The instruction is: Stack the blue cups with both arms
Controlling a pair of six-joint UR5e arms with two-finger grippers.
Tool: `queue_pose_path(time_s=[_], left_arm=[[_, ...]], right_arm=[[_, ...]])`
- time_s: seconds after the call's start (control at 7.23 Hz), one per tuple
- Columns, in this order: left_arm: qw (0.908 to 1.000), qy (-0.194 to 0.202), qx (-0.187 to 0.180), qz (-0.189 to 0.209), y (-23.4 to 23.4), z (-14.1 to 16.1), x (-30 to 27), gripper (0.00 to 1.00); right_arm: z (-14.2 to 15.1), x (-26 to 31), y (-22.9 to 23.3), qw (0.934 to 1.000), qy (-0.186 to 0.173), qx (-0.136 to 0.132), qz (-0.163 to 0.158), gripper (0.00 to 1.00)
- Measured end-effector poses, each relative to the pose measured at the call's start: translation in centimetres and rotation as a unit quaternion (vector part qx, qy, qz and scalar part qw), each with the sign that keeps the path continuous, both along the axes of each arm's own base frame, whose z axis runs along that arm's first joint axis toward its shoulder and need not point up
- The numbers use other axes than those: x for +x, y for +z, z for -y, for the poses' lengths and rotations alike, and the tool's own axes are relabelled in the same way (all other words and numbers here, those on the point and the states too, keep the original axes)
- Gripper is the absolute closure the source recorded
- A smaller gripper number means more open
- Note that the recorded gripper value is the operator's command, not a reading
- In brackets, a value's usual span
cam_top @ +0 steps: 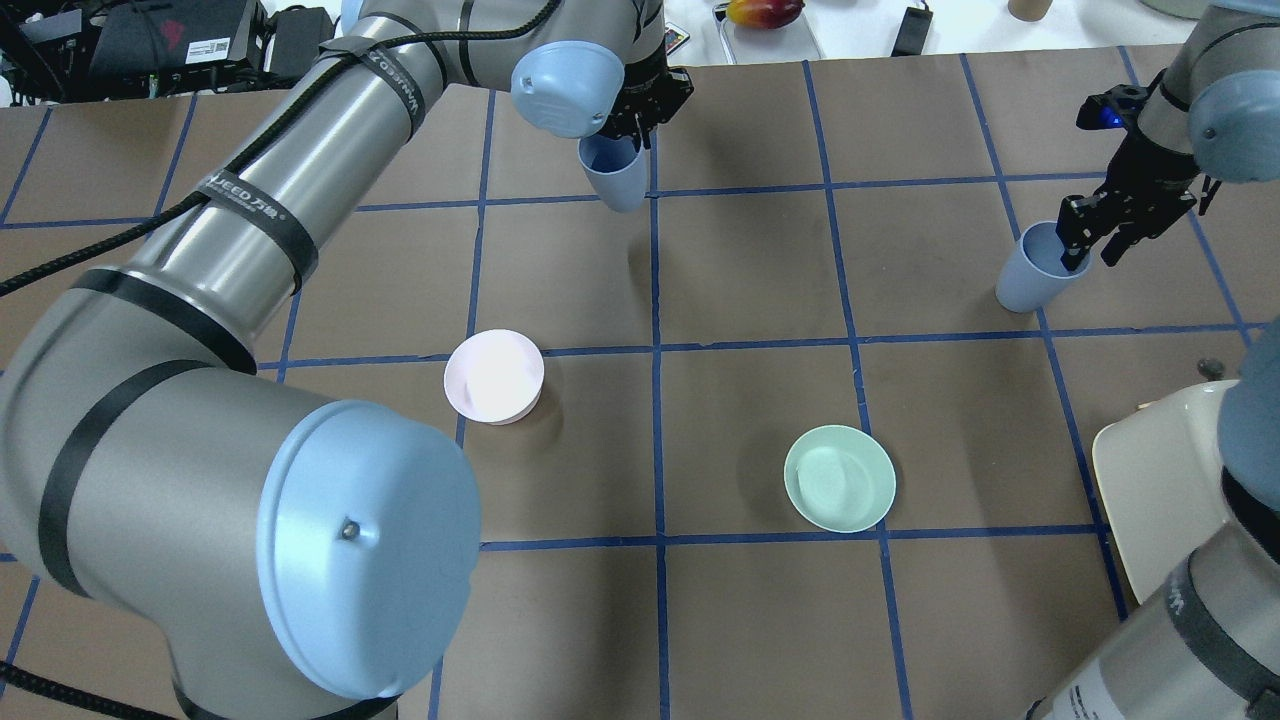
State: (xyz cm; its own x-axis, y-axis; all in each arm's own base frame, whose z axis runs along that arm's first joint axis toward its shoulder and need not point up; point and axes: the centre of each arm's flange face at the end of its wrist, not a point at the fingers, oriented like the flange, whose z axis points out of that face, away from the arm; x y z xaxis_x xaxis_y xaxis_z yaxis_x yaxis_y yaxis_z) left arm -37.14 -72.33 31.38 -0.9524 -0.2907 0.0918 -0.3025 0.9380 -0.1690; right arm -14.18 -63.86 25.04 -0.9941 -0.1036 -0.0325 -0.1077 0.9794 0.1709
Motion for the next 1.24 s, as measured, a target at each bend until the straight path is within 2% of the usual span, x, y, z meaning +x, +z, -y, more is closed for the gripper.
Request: queue_pose_path(time_s=[0.41, 0.55, 0.97, 1.24], left_arm=[[0.9998, -0.009, -0.016, -0.005, -2.9, 1.0, -1.8, 1.0], [0.9999, -0.009, -0.013, -0.004, -3.7, 1.1, -2.1, 0.01], [0.9999, -0.005, -0.003, -0.01, -4.5, 1.0, -2.6, 0.0], [0.9994, -0.027, 0.024, 0.0, -0.9, -0.3, -1.4, 0.0]], right_arm=[[-0.5, 0.5, 1.9, 0.9999, -0.001, 0.012, 0.006, 1.0], [-0.5, 0.9, 3.1, 0.9999, -0.002, 0.011, 0.013, 1.0], [0.7, 2.2, 7.4, 0.9996, -0.014, 0.004, 0.022, 1.0], [2.4, 6.8, 11.9, 0.9994, -0.034, -0.001, 0.011, 1.0]])
